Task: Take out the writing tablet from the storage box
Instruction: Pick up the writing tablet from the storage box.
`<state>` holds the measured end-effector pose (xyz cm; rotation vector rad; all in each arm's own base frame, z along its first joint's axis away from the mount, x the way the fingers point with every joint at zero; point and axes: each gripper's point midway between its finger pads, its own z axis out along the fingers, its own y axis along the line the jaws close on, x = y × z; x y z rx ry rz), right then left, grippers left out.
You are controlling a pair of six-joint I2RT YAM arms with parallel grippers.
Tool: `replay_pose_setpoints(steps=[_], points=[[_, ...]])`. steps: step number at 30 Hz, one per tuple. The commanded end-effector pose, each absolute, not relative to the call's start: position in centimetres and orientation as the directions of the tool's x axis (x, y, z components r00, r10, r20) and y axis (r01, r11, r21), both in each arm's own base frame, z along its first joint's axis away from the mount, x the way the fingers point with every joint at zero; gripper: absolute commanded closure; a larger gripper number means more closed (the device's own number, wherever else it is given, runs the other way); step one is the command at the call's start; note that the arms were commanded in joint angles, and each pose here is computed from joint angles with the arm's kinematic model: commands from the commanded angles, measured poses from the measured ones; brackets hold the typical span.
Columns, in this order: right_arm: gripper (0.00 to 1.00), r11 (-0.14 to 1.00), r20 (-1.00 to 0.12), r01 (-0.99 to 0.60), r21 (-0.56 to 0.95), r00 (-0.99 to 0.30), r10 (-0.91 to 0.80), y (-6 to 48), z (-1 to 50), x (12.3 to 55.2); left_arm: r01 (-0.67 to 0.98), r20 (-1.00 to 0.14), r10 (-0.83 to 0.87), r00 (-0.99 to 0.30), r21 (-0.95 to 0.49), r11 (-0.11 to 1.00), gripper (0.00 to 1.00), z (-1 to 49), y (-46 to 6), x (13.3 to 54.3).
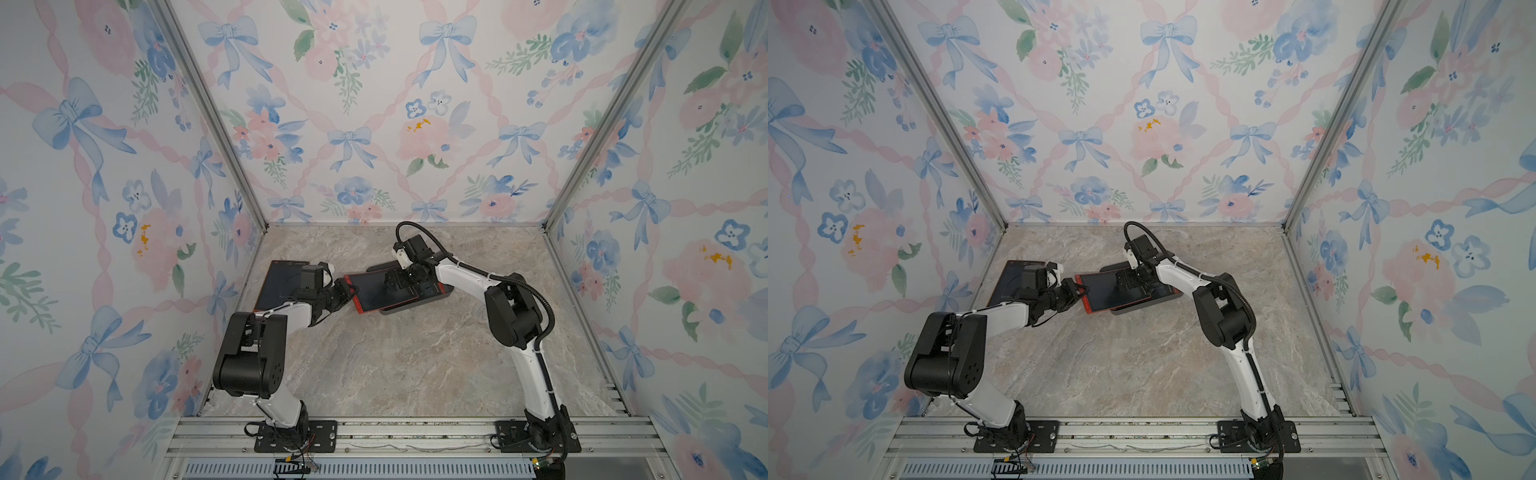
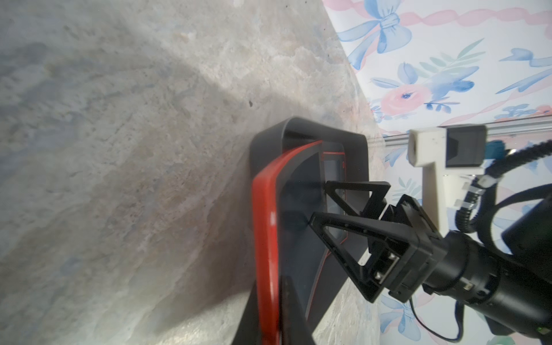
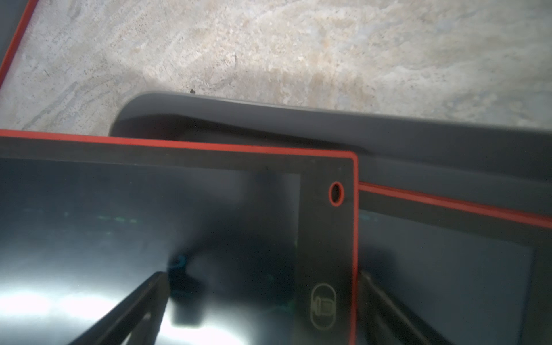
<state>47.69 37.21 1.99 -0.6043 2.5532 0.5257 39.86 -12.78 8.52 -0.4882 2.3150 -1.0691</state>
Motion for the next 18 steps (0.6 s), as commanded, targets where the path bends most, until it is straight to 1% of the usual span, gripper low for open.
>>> replay_pose_setpoints(steps=[1, 4, 8, 13, 18], points=[[0.03, 0.823, -0.422, -0.471, 0.318, -0.847, -0.322, 37.1, -0.8, 45.4, -0.059, -0.328, -0.488, -0.809, -0.780, 0.623, 0.96, 8.2, -13.6, 39.9], [0.03, 0.824, -0.468, -0.457, 0.336, -0.840, -0.275, 36.4, 1.7, 46.5, -0.053, -0.332, -0.489, -0.807, -0.783, 0.620, 1.00, 8.6, -13.6, 40.1], [0.03, 0.822, -0.551, -0.464, 0.331, -0.802, -0.231, 35.5, 6.1, 47.7, -0.051, -0.329, -0.498, -0.802, -0.793, 0.607, 1.00, 9.0, -13.6, 40.3], [0.03, 0.828, -0.639, -0.471, 0.306, -0.746, -0.188, 34.3, 10.8, 48.6, -0.041, -0.320, -0.528, -0.787, -0.826, 0.562, 1.00, 10.4, -13.4, 40.5], [0.03, 0.835, -0.711, -0.473, 0.280, -0.687, -0.150, 32.8, 14.9, 49.1, -0.042, -0.335, -0.583, -0.741, -0.843, 0.537, 1.00, 12.6, -11.5, 40.6]])
